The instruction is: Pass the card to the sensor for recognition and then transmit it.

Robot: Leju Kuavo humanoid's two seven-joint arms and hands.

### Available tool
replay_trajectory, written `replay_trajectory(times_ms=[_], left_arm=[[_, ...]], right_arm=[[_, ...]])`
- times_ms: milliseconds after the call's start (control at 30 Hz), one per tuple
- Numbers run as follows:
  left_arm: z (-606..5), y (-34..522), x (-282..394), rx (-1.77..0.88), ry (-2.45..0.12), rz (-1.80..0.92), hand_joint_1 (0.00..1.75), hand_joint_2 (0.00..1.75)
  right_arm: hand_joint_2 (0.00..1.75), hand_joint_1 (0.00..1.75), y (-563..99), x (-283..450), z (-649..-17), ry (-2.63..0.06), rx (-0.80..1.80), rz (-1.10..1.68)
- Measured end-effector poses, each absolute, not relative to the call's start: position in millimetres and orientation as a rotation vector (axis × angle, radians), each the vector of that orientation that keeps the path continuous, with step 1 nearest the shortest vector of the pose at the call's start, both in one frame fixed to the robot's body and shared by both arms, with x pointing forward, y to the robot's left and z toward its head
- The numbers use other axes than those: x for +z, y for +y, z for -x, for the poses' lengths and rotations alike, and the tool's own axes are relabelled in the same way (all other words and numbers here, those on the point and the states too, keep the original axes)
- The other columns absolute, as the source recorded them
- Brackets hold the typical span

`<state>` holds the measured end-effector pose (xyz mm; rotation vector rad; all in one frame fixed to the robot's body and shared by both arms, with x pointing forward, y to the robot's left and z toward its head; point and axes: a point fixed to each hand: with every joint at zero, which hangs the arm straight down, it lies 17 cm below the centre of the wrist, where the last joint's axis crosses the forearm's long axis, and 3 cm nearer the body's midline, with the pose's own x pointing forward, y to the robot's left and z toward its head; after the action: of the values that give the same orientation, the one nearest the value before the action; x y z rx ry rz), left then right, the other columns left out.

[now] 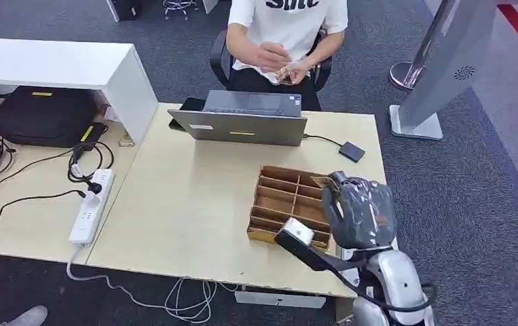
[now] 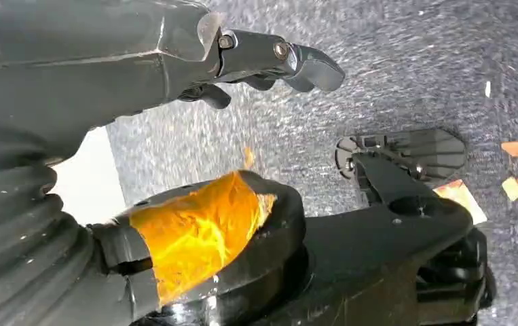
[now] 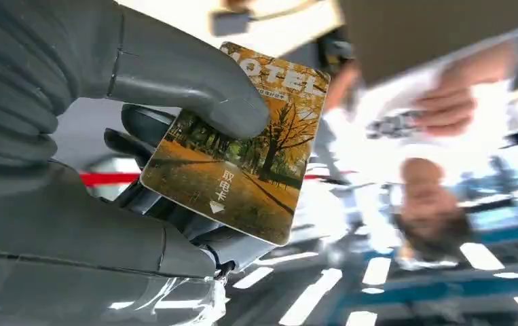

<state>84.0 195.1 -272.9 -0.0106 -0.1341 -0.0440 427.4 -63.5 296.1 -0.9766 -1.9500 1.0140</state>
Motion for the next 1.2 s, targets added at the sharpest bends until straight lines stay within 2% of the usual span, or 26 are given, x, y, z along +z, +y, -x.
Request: replay_trajectory(times_ms=[167, 433, 800, 833, 867, 900, 933, 967, 1200], left_arm=[[-86.2, 193.7, -272.4, -0.131, -0.144, 0.008, 0.00, 1.75], [-87.2, 191.8, -271.9, -0.236, -0.153, 0.006, 0.00, 1.75], [-88.3, 191.4, -271.6, -0.325, -0.160, -0.003, 0.00, 1.75], [-88.4, 191.4, -271.6, -0.332, -0.160, -0.003, 0.00, 1.75], [-88.5, 191.3, -271.6, -0.335, -0.161, -0.004, 0.00, 1.75], [-88.6, 191.3, -271.6, -0.338, -0.162, -0.004, 0.00, 1.75], [-88.6, 191.3, -271.6, -0.340, -0.162, -0.004, 0.00, 1.75], [-88.6, 191.3, -271.6, -0.341, -0.162, -0.004, 0.00, 1.75], [-88.7, 191.4, -271.6, -0.360, -0.162, -0.008, 0.00, 1.75]], right_arm=[[1.75, 1.75, 6.7, 345.8, -451.3, -2.041, 1.126, 0.913], [1.75, 1.75, 55.1, 373.0, -481.0, -1.998, 1.187, 0.813], [1.75, 1.73, 80.7, 323.4, -524.8, -1.782, 1.304, 0.767], [1.75, 1.68, 79.6, 317.6, -527.1, -1.765, 1.312, 0.771], [1.75, 1.01, 79.1, 313.6, -528.6, -1.754, 1.319, 0.775], [1.75, 0.84, 77.7, 308.5, -530.8, -1.738, 1.326, 0.780], [1.75, 0.84, 76.1, 304.5, -532.7, -1.725, 1.329, 0.783], [1.75, 0.00, 75.1, 301.2, -533.9, -1.716, 1.332, 0.784], [1.75, 0.00, 78.4, 286.1, -534.1, -1.706, 1.303, 0.641]])
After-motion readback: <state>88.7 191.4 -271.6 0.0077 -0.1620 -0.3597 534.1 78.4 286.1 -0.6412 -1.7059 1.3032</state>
